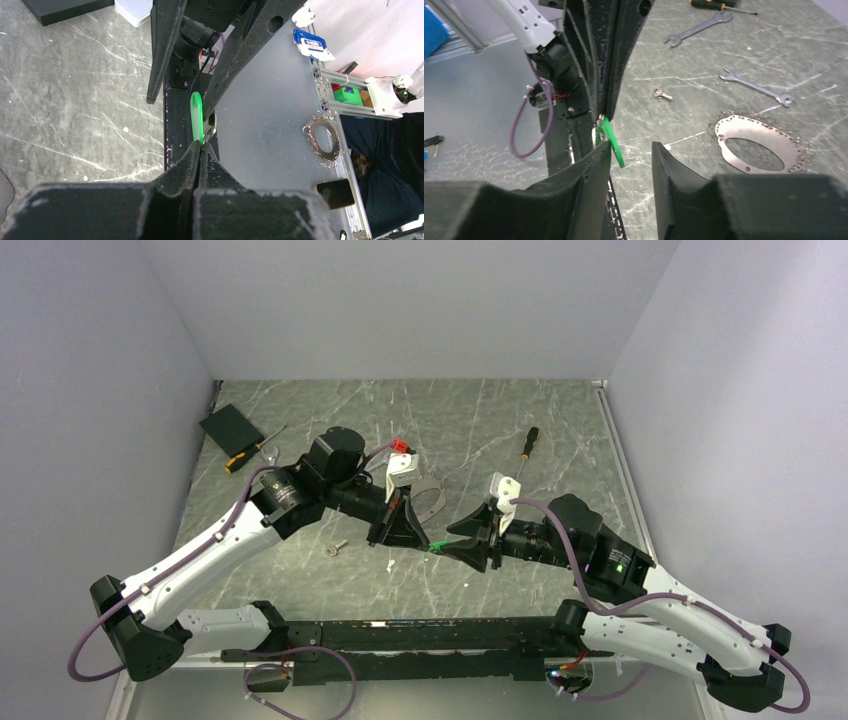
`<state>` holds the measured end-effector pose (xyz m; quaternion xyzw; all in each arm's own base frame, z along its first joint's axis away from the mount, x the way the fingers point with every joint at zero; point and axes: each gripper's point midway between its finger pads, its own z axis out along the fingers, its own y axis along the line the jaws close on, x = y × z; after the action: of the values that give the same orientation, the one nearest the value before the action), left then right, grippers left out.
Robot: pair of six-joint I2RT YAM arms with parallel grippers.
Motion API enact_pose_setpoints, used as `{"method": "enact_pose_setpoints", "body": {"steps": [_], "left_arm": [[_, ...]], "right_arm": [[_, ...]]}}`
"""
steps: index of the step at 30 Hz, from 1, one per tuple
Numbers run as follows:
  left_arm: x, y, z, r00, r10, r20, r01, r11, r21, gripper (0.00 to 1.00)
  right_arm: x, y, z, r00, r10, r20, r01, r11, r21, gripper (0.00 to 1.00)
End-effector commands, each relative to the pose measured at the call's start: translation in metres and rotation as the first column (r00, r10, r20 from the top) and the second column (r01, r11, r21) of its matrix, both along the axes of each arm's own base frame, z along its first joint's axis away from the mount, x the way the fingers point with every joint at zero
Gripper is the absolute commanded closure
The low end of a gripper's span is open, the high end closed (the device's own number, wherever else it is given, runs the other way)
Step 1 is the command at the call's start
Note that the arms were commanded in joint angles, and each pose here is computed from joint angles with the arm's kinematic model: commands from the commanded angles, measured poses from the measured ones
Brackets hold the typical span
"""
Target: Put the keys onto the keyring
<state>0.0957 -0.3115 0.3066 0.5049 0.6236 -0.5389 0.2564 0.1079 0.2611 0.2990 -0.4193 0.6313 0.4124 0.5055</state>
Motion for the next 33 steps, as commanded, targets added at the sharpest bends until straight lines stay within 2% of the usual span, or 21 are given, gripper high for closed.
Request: {"method": "enact_pose_setpoints", "body": {"steps": [1,8,11,12,14,15,16,20,22,24,28,30,33], "left_arm": [[-0.006,-0.001,0.019,0.998,-0.047,0.034,0.049,0.997,-0.056,1.0],[-0.004,-0.003,0.018,0.998,-0.049,0.031,0.051,0.997,-0.062,1.0],[-0.003,-0.004,0.017,0.998,-0.045,0.031,0.047,0.997,-0.06,1.0],[-0.002,-0.004,0.016,0.999,-0.037,0.035,0.039,0.998,-0.057,0.97],[0.001,-0.002,0.015,0.999,-0.01,0.048,0.012,0.999,-0.049,0.68],[0.003,-0.001,0.013,0.998,0.012,0.055,-0.009,0.999,-0.044,0.38],[0.005,0.0,0.013,0.997,0.035,0.063,-0.032,0.999,-0.041,0.26],[0.019,0.008,0.016,0.98,0.173,0.096,-0.169,0.984,-0.051,0.15],[0.03,0.012,0.014,0.959,0.272,0.084,-0.269,0.962,-0.044,0.12],[0.039,0.015,0.011,0.936,0.344,0.082,-0.342,0.939,-0.031,0.13],[0.065,0.027,-0.004,0.857,0.507,0.093,-0.511,0.859,0.033,0.24],[0.065,0.024,-0.008,0.859,0.505,0.081,-0.508,0.861,0.032,0.28],[0.056,0.013,-0.01,0.895,0.443,0.042,-0.444,0.896,0.005,0.34]], "right_arm": [[-0.007,0.005,0.024,0.998,0.046,0.044,-0.05,0.996,0.079,0.67],[-0.025,0.012,0.015,0.987,0.159,0.011,-0.159,0.985,0.06,1.0],[-0.026,0.011,0.014,0.987,0.16,0.005,-0.16,0.985,0.062,1.0],[-0.024,0.009,0.015,0.99,0.143,0.006,-0.143,0.987,0.067,1.0],[-0.018,0.005,0.017,0.995,0.097,0.01,-0.098,0.993,0.067,1.0],[-0.015,0.003,0.019,0.997,0.077,0.013,-0.078,0.995,0.061,1.0],[-0.012,0.002,0.016,0.998,0.06,0.011,-0.06,0.997,0.045,1.0],[-0.001,-0.005,0.008,1.0,-0.001,-0.009,0.0,0.998,-0.056,1.0],[0.003,-0.006,0.004,1.0,-0.02,-0.016,0.019,0.996,-0.09,1.0],[0.004,-0.006,0.003,0.999,-0.03,-0.025,0.027,0.994,-0.105,1.0],[0.006,-0.005,0.004,0.997,-0.047,-0.064,0.038,0.99,-0.138,1.0],[0.005,-0.003,0.003,0.996,-0.044,-0.078,0.032,0.988,-0.149,1.0],[0.005,-0.001,0.005,0.996,-0.039,-0.076,0.029,0.991,-0.131,1.0]]}}
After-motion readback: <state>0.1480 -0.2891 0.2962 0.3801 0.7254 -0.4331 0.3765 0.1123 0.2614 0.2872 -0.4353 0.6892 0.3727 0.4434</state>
